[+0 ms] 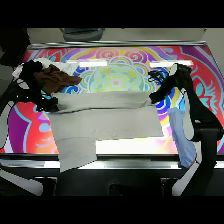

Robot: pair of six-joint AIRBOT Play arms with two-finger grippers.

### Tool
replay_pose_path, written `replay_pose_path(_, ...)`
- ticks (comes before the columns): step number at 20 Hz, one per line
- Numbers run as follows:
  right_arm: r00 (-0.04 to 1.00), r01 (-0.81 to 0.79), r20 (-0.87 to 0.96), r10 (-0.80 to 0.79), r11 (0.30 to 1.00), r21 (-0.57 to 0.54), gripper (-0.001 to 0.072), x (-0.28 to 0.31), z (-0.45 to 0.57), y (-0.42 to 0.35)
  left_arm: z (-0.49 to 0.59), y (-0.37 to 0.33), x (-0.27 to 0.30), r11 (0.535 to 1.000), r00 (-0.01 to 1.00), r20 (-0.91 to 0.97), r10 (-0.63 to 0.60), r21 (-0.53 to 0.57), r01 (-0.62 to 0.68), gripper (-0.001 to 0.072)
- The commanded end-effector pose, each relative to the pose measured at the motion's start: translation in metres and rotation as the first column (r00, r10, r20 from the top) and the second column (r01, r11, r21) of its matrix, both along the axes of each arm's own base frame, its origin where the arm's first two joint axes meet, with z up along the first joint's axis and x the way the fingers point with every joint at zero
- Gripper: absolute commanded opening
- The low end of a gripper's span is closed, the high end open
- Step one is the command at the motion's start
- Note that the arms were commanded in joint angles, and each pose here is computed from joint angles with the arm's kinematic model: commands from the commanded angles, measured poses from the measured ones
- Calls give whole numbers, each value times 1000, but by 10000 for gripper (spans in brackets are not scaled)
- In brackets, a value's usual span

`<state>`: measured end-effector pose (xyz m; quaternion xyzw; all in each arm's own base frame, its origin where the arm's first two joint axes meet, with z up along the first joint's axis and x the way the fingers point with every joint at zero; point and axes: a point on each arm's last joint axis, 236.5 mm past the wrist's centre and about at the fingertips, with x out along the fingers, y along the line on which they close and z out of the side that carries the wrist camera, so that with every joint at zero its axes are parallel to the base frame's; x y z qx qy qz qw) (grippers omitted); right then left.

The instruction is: Fold the shirts.

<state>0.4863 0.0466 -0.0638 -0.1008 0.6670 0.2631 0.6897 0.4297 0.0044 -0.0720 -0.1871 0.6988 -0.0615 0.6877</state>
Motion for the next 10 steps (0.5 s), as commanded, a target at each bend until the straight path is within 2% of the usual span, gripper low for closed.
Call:
replay_pose_path(1,1000,6,-16,-5,999,46,334,-5,9,9,8,-5,4,997,999,-1,39,-63,-39,298)
replay_pose_path(2,1000,-8,-16,9,999,53,376,-11,21,5,21,-3,7,995,999,13,50,-86,-49,346)
replay_pose_path(5,994,68,-94,-60,994,87,449,-45,64,-41,59,17,-6,994,999,26,47,-99,-44,352)
replay_pose_path(6,985,108,-143,-95,990,90,475,-61,75,-61,66,22,-16,994,999,12,49,-96,-48,411)
replay_pose_path(8,973,192,-148,-178,978,85,480,-75,84,-87,58,21,-54,994,997,-59,54,-88,-59,412)
replay_pose_path(10,969,180,-188,-162,980,86,494,-102,75,-93,28,2,-110,992,989,-142,50,-111,-66,412)
